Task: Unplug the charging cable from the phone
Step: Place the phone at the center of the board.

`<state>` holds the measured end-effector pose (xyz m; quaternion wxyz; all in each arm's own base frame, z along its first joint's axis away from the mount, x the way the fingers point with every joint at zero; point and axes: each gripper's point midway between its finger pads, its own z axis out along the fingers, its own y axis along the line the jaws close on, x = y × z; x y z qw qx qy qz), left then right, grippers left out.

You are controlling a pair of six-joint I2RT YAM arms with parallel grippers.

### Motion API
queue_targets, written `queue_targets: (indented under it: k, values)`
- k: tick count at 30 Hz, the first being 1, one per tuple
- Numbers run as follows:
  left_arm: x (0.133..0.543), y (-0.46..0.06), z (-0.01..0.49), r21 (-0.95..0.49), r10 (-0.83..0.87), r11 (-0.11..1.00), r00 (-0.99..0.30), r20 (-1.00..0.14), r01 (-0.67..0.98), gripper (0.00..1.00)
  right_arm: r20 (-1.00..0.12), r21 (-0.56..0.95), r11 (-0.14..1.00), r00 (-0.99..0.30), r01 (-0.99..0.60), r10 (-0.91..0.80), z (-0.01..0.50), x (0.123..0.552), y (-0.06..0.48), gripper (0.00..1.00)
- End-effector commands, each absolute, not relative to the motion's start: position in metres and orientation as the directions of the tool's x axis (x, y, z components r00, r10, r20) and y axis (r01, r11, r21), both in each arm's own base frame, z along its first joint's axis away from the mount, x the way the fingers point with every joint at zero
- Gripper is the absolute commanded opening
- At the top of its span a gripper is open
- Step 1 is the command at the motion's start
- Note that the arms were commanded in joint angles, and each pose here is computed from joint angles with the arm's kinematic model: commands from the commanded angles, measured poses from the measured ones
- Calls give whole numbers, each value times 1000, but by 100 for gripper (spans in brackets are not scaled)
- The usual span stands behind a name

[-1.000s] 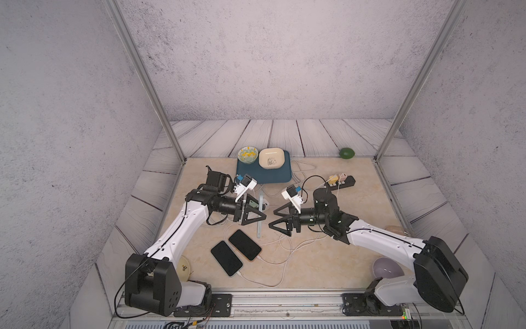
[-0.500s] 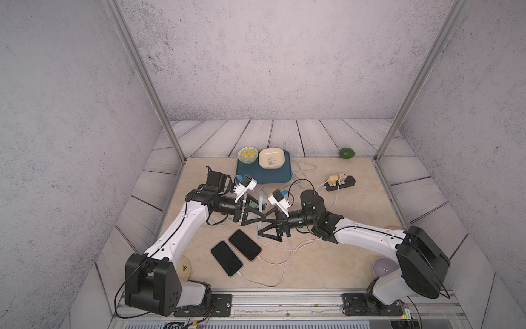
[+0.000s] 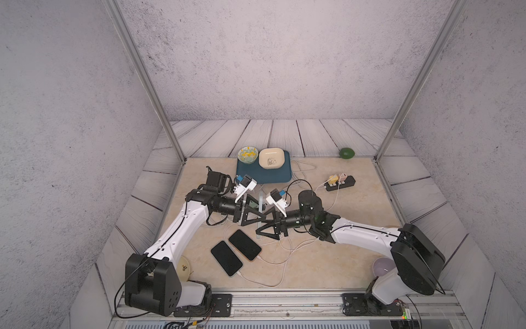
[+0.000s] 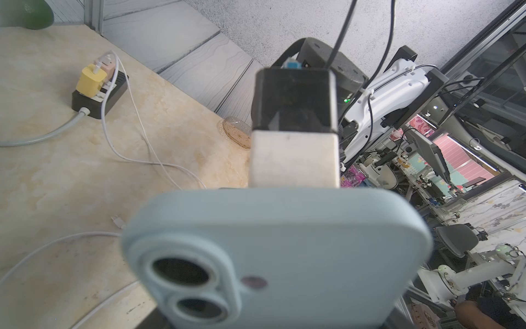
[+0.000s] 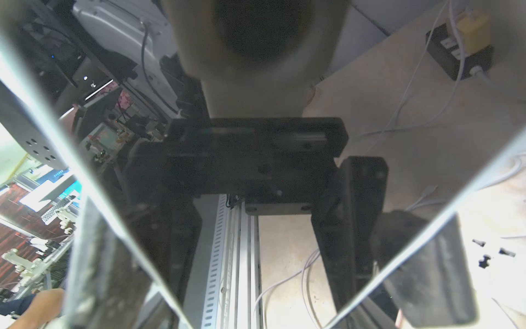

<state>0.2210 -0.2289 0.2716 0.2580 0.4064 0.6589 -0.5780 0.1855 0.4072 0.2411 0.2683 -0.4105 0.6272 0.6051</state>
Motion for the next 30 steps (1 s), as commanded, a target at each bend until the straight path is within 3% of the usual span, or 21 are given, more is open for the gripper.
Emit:
queue_targets:
  k: [1, 7, 8, 13, 23, 30]
  values:
    - [219, -230, 286, -530, 216, -42, -510, -833, 847, 34, -850, 518, -98, -499, -850, -168, 250, 185, 411, 77]
    - [219, -230, 285, -527, 219, -38, -508, -833, 849, 41, -849, 521, -105, -500, -847, -172, 250, 184, 411, 61]
    - [219, -230, 285, -527, 220, -36, -507, -833, 849, 46, -848, 522, -108, -500, -846, -174, 250, 183, 411, 60]
    - [220, -229, 282, -522, 227, -23, -504, -833, 853, 99, -849, 519, -107, -498, -848, -178, 250, 182, 410, 54]
    - [232, -222, 262, -458, 299, 113, -470, -830, 881, 98, -820, 540, 18, -530, -842, -217, 235, 192, 393, 45]
    - [259, -212, 238, -404, 341, 289, -488, -804, 868, 98, -719, 536, 301, -614, -789, -327, 197, 210, 357, 35]
